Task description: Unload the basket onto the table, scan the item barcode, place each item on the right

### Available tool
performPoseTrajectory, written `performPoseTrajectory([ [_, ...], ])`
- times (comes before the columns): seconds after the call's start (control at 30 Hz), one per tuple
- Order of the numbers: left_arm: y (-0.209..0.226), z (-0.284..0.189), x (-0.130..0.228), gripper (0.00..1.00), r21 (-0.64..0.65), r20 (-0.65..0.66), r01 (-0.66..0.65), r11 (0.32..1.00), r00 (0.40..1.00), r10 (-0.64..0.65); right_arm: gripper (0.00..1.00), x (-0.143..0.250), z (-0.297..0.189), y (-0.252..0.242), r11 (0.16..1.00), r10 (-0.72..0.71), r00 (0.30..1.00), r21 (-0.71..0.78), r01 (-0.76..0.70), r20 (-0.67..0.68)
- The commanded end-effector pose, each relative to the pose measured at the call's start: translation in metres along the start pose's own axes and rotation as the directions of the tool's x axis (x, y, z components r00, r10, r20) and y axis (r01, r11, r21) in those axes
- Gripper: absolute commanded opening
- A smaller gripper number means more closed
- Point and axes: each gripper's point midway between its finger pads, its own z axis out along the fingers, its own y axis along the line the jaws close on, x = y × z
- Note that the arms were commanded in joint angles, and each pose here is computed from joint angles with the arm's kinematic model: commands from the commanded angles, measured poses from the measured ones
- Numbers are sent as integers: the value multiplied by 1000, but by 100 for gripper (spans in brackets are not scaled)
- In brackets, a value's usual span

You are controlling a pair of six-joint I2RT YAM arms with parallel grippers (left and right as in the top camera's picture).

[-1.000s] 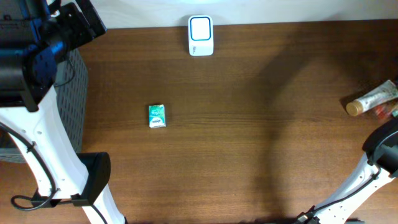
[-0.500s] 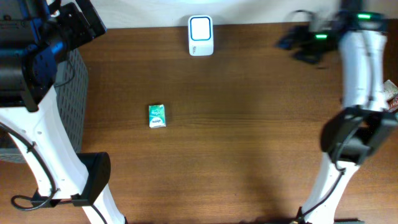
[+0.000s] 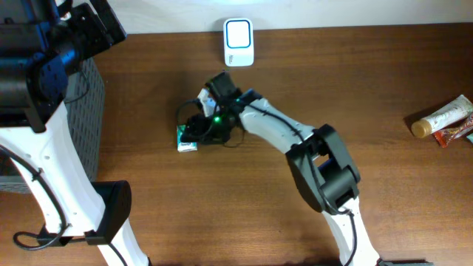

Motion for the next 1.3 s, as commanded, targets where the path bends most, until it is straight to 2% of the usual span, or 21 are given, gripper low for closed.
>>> performPoseTrajectory([
  [0.0, 1, -1, 0, 99, 0, 3, -15, 1000, 1000, 15, 59, -2, 11, -12, 992, 99, 994, 74, -103, 49],
  [0.1, 1, -1, 0, 99, -1, 3, -15, 1000, 1000, 15, 58, -6, 16, -26, 983, 94, 991, 150, -108, 93],
  [0.2, 1, -1, 0, 99, 0, 3, -15, 1000, 1000, 15, 56, 0, 30, -39, 978, 128, 989, 159, -137, 69],
  [0.23, 1, -1, 0, 99, -1, 3, -15, 1000, 1000, 15, 51, 2, 33, -39, 979, 130, 990, 151, -138, 61],
  [0.3, 1, -1, 0, 99, -1, 3, -15, 1000, 1000, 15, 34, 0, 35, -33, 985, 121, 991, 121, -126, 54],
  [0.33, 1, -1, 0, 99, 0, 3, -15, 1000, 1000, 15, 15, 0, 35, -22, 992, 107, 994, 61, -109, 36],
  [0.37, 1, -1, 0, 99, 0, 3, -15, 1000, 1000, 15, 4, 0, 33, -9, 995, 95, 995, -19, -95, 7],
  [0.43, 1, -1, 0, 99, 0, 3, -15, 1000, 1000, 15, 4, 1, 19, 20, 973, 53, 996, -220, -68, -71],
  [0.47, 1, -1, 0, 99, -1, 3, -15, 1000, 1000, 15, 4, 5, 1, 41, 927, 1, 991, -372, -50, -131],
  [0.53, 1, -1, 0, 99, -1, 3, -15, 1000, 1000, 15, 4, 12, -32, 61, 827, -86, 974, -560, -47, -209],
  [0.6, 1, -1, 0, 99, 0, 3, -15, 1000, 1000, 15, 4, 14, -55, 65, 762, -149, 964, -647, -30, -220],
  [0.67, 1, -1, 0, 99, 0, 3, -15, 1000, 1000, 15, 4, 2, -68, 53, 757, -137, 973, -653, -17, -184],
  [0.8, 1, -1, 0, 99, -1, 3, -15, 1000, 1000, 15, 4, -41, -65, 16, 879, -24, 1000, -477, 18, -7],
  [0.87, 1, -1, 0, 99, -1, 3, -15, 1000, 1000, 15, 4, -74, -72, 6, 944, -9, 987, -325, 61, 158],
  [0.9, 1, -1, 0, 99, -1, 3, -15, 1000, 1000, 15, 4, -92, -79, -3, 975, -6, 968, -215, 63, 252],
  [0.97, 1, -1, 0, 99, 0, 3, -15, 1000, 1000, 15, 4, -134, -114, -42, 989, -85, 885, 146, 19, 458],
  [1.0, 1, -1, 0, 99, -1, 3, -15, 1000, 1000, 15, 4, -151, -137, -57, 947, -170, 839, 320, -5, 517],
  [1.03, 1, -1, 0, 99, 0, 3, -15, 1000, 1000, 15, 4, -171, -169, -67, 858, -323, 772, 513, -5, 548],
  [1.1, 1, -1, 0, 99, -1, 3, -15, 1000, 1000, 15, 4, -199, -220, -68, 655, -555, 645, 754, -50, 525],
  [1.17, 1, -1, 0, 99, 0, 3, -15, 1000, 1000, 15, 4, -216, -264, -60, 460, -708, 540, 878, -135, 454],
  [1.27, 1, -1, 0, 99, -1, 3, -15, 1000, 1000, 15, 4, -228, -276, -60, 338, -796, 504, 937, -92, 337],
])
